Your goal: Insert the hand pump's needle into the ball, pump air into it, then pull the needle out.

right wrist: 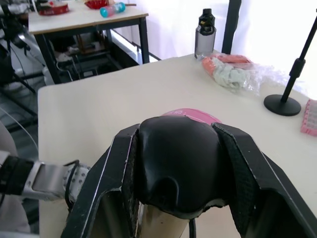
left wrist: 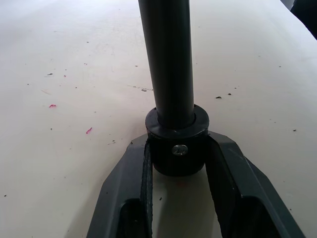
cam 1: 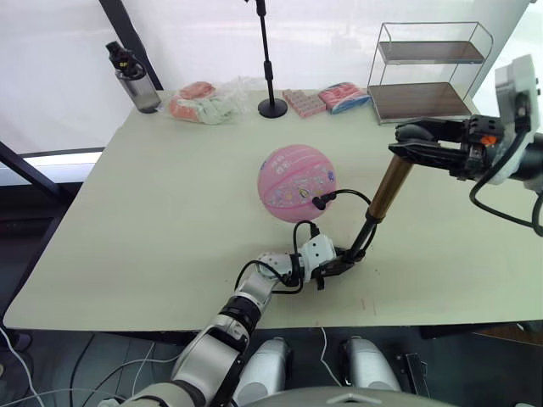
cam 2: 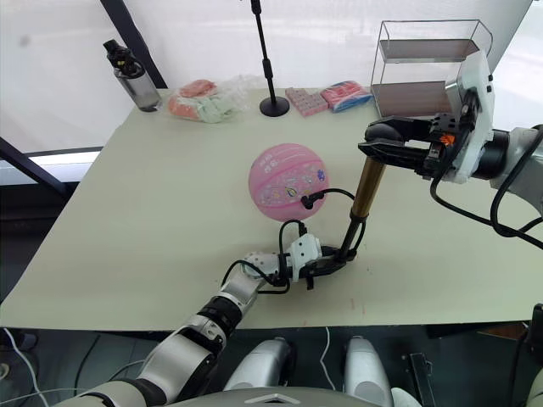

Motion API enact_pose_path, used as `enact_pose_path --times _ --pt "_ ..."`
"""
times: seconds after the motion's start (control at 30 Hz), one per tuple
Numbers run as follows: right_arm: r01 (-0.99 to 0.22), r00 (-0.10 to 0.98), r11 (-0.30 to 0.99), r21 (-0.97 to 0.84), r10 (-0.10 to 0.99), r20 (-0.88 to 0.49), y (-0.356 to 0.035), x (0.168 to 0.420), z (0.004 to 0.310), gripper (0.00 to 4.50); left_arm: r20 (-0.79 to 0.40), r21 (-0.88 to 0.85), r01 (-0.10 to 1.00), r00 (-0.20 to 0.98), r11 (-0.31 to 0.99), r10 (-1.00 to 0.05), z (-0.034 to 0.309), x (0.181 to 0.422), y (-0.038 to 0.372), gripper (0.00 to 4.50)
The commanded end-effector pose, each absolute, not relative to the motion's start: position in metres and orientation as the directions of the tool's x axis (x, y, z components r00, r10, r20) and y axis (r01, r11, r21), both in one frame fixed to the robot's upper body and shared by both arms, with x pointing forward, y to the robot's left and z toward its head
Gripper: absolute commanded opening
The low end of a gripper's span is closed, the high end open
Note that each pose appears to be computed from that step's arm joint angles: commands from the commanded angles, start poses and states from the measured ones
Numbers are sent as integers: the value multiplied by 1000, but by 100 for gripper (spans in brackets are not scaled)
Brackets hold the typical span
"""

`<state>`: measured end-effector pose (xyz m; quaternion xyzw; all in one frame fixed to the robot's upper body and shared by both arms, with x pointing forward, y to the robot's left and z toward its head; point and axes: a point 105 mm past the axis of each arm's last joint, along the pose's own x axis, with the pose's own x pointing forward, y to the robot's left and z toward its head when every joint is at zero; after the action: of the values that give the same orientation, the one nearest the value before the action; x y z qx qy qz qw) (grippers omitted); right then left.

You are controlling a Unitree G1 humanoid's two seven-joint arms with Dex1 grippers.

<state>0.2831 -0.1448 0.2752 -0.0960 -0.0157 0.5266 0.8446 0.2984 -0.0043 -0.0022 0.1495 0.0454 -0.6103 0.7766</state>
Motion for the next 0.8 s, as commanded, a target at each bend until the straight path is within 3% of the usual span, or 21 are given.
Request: enact_pose_path --times 0.03,0.43,0.8 --pt "-882 458 432 -187 880 -126 -142 285 251 169 -374 83 981 191 172 -907 -40 277 7 107" --pt "-894 447 432 -116 869 -211 -131 285 164 169 -378 91 980 196 175 -905 -40 277 9 107" --pt "-894 447 438 -92 869 -212 -119 279 128 169 -378 93 980 198 176 -905 -40 278 9 107"
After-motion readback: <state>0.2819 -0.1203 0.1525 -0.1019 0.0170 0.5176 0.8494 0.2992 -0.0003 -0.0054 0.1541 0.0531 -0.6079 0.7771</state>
